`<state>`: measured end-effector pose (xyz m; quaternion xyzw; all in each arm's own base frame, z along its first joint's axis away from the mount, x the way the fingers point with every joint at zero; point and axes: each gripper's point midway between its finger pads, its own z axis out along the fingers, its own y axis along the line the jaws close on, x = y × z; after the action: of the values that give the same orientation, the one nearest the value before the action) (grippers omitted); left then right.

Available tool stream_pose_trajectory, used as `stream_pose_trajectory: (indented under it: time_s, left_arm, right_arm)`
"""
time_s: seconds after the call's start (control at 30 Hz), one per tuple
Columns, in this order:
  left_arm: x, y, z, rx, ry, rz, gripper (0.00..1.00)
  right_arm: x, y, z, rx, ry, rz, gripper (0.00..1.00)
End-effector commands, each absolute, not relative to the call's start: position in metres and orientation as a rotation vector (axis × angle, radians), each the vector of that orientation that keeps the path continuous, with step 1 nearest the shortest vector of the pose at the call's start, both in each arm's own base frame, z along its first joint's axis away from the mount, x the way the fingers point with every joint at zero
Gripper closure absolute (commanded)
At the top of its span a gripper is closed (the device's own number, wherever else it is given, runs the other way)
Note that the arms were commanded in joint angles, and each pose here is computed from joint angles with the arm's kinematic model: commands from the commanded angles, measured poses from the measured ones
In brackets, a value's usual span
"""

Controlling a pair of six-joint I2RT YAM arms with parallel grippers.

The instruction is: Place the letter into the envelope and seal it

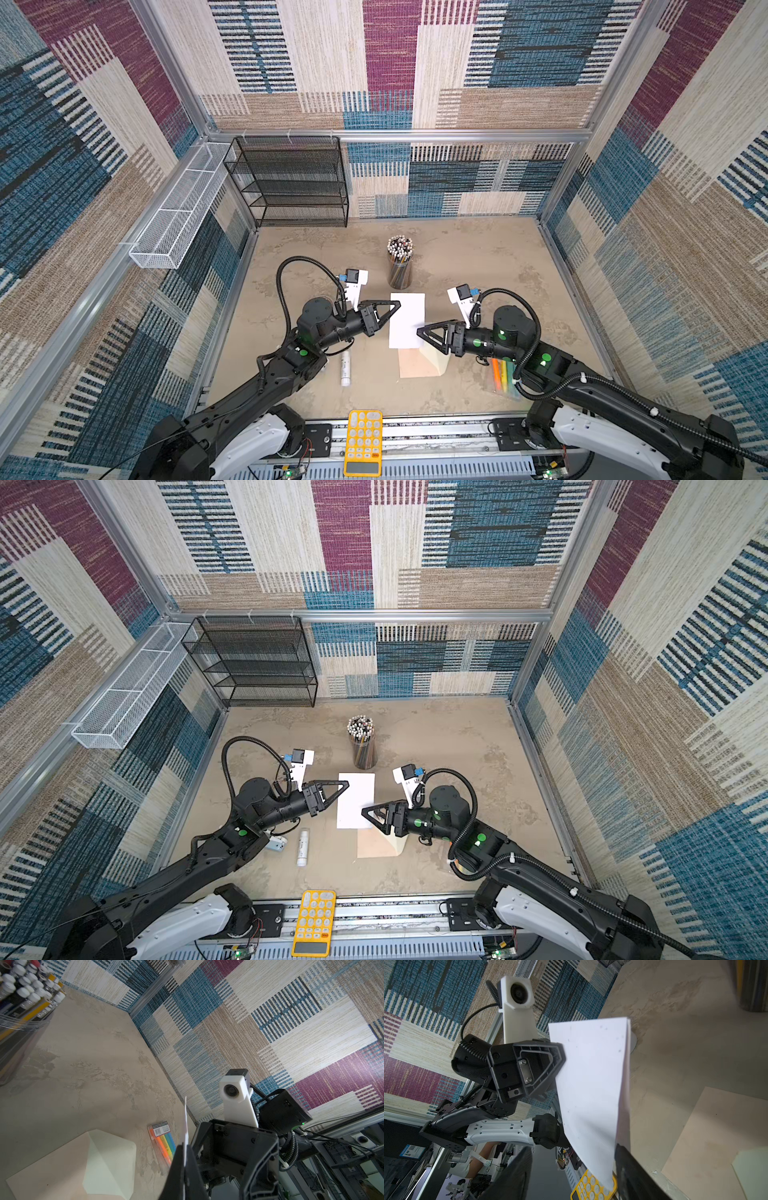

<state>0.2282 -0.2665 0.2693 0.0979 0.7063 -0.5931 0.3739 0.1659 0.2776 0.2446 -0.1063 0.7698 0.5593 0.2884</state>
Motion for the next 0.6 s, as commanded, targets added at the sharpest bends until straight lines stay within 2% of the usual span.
stream_pose_trajectory:
  time_s: [0.0, 0.07, 0.13, 0.4, 0.57]
  left_arm:
    - [0.223, -0.266, 0.279, 0.283, 1.783, -1.524, 1.0]
    - [0.22, -0.265, 0.279, 0.28, 1.79, -1.532, 1.0]
    - [0.218, -0.265, 0.278, 0.261, 1.805, -1.552, 1.0]
    - [0.214, -0.278, 0.276, 0.254, 1.839, -1.601, 1.0]
    - [0.212, -0.284, 0.282, 0.263, 1.814, -1.62, 1.0]
  right_arm:
    - [0.171, 0.27, 0.246, -0.253, 2.006, 1.457, 0.16]
    - [0.171, 0.267, 0.245, -0.243, 1.98, 1.459, 0.07]
    - [0.172, 0.267, 0.242, -0.247, 1.966, 1.455, 0.03]
    - [0.165, 0.279, 0.255, -0.364, 1.861, 1.527, 0.0]
    - [0.165, 0.287, 0.253, -0.396, 1.853, 1.559, 0.02]
